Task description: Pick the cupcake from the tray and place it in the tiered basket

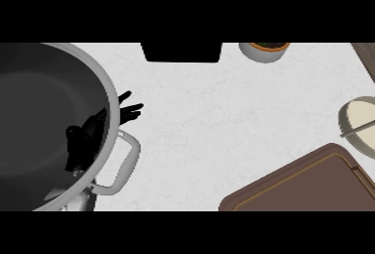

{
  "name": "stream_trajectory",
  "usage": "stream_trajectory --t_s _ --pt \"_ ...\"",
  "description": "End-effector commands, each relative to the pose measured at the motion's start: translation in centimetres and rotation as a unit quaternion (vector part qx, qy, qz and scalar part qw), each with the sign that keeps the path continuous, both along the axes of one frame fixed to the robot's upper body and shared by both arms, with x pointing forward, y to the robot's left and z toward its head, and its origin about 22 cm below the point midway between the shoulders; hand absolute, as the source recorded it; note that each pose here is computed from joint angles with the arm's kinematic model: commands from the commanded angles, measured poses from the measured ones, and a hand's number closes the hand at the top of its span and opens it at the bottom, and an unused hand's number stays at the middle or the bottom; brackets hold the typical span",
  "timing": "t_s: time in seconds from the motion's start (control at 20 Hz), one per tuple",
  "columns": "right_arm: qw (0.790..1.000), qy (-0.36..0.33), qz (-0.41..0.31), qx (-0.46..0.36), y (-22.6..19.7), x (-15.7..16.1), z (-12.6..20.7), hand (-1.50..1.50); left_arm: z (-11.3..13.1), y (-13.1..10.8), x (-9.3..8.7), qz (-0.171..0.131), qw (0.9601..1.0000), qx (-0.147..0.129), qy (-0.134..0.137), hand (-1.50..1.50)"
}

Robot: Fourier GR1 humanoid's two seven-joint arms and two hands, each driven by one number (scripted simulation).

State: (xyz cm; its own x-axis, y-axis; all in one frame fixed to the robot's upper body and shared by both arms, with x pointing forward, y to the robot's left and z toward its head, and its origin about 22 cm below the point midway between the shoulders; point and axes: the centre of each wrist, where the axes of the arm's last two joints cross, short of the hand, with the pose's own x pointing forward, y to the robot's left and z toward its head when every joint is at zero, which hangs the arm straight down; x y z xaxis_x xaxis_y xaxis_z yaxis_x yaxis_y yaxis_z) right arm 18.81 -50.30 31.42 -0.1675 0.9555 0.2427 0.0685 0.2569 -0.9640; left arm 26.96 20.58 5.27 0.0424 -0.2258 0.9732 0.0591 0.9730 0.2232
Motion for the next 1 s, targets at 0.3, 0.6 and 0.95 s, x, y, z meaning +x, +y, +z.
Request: stream_trajectory --t_s 0.3,0.6,0.95 --pt "0.998 -0.018 -0.028 -0.043 0.9 4.7 -2.1 1.5 0.1 -0.3 0.5 0.028 0.9959 -0.018 -0.084 0.0" --pt "0.991 0.043 -0.077 0.097 -1.4 6.8 -6.9 -1.5 -0.3 -1.0 0.0 0.023 0.9969 -0.015 -0.074 0.0" --pt "0.981 0.053 -0.035 0.185 -4.0 7.6 -6.4 -1.5 -1.2 -1.5 -0.6 0.039 0.9966 -0.02 -0.07 0.0"
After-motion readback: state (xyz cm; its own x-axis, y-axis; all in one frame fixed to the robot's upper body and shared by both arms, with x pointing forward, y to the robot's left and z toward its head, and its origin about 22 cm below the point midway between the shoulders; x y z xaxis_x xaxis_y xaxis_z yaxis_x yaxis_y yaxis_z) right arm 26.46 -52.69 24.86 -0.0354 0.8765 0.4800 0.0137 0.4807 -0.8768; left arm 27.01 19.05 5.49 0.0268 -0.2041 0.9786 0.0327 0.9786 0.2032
